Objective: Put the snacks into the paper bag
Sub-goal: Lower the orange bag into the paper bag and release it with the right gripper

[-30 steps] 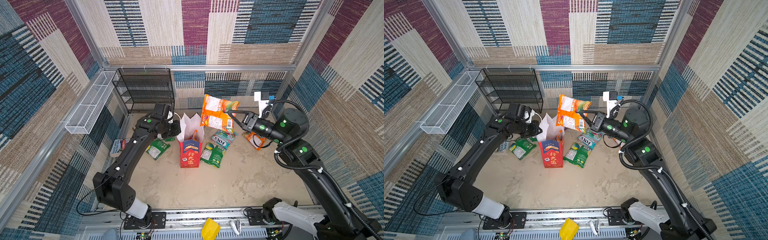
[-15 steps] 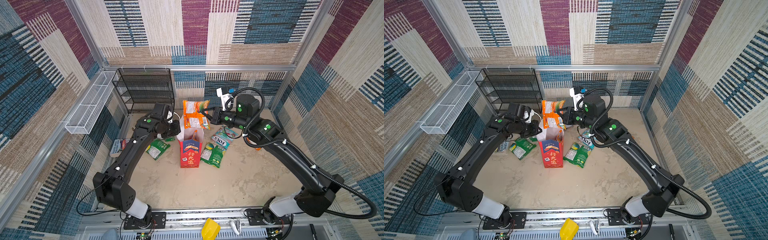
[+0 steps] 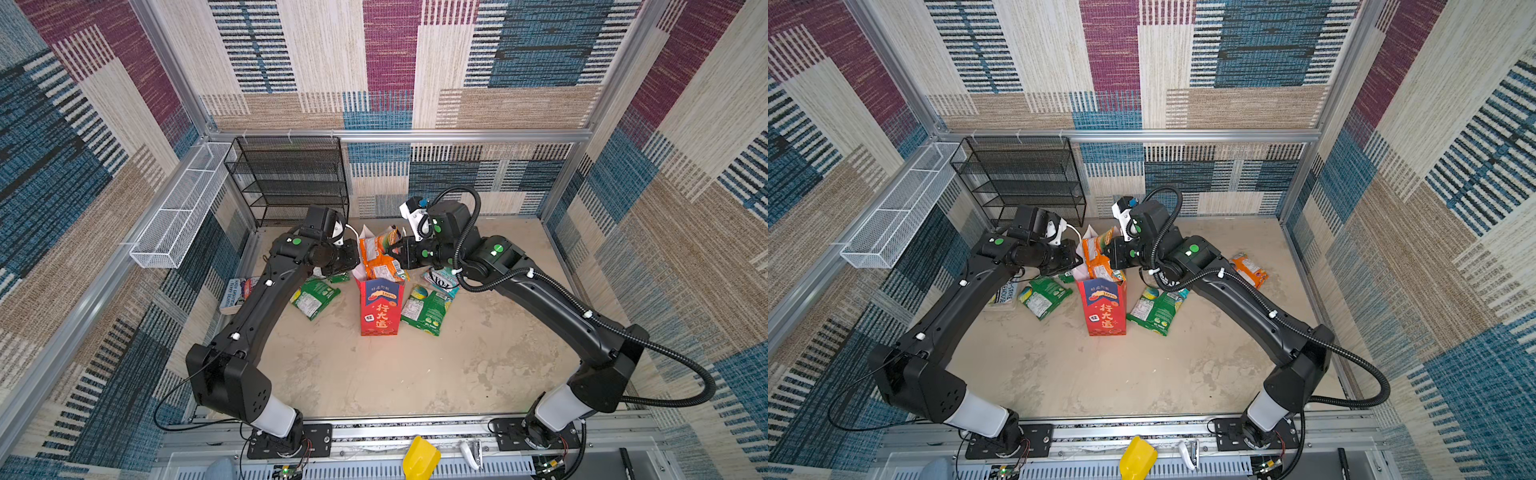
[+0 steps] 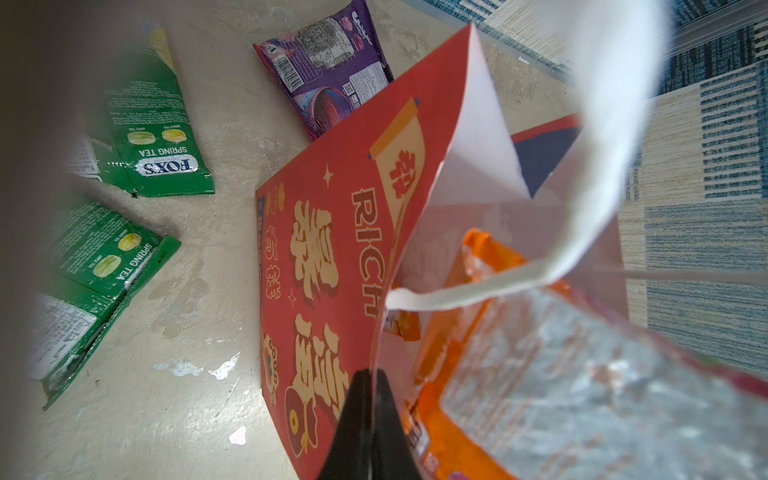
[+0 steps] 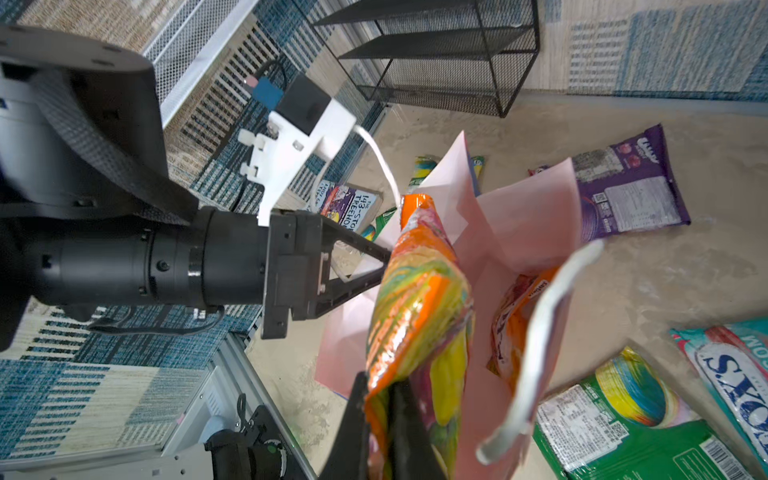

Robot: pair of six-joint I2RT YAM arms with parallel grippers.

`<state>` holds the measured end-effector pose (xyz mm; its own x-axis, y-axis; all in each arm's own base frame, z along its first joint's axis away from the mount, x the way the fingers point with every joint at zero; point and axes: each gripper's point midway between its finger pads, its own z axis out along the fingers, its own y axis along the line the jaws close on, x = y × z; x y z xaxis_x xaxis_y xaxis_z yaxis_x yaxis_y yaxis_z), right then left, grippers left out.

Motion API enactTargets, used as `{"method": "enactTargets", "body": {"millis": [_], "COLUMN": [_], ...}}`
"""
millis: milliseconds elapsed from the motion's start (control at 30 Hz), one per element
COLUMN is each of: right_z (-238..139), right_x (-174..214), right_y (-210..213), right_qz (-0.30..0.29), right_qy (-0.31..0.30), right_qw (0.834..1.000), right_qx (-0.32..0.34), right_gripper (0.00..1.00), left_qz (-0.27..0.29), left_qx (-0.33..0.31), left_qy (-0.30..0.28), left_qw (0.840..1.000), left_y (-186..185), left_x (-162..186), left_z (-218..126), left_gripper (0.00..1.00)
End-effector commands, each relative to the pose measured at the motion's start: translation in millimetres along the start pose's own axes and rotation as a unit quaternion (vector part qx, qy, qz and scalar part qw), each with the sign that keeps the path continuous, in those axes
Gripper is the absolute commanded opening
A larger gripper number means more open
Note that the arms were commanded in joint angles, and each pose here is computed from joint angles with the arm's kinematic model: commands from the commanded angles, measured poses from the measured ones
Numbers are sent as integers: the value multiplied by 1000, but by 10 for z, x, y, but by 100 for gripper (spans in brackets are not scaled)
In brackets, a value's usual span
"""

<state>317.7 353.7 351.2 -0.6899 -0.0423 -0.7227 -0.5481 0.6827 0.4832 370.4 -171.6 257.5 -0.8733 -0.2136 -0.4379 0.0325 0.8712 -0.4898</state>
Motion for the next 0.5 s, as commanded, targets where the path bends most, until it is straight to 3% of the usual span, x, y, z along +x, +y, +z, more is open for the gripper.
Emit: {"method": "enactTargets", "body": {"millis": [0,200,467], "right_z": [54,194,-8], "right_x": [-57,-39,-272], "right_y": [22,88,233], "right_qz": [-17,-23,-24], "right_qy": [-6,7,-30], "right_qw": [1000,1000,999], "right_qx": [3,0,-10], "right_gripper": [0,18,32], "left_qz": [1,-1,-5], "left_qx": [9,8,6], "left_qy": [-2,-4,-8], "left_qw": [1000,1000,1000], "left_y": [-38,-23,17], "left_x": [-11,-25,-54], "left_z": [-11,-20,-36], "left_gripper": [0,0,0]}}
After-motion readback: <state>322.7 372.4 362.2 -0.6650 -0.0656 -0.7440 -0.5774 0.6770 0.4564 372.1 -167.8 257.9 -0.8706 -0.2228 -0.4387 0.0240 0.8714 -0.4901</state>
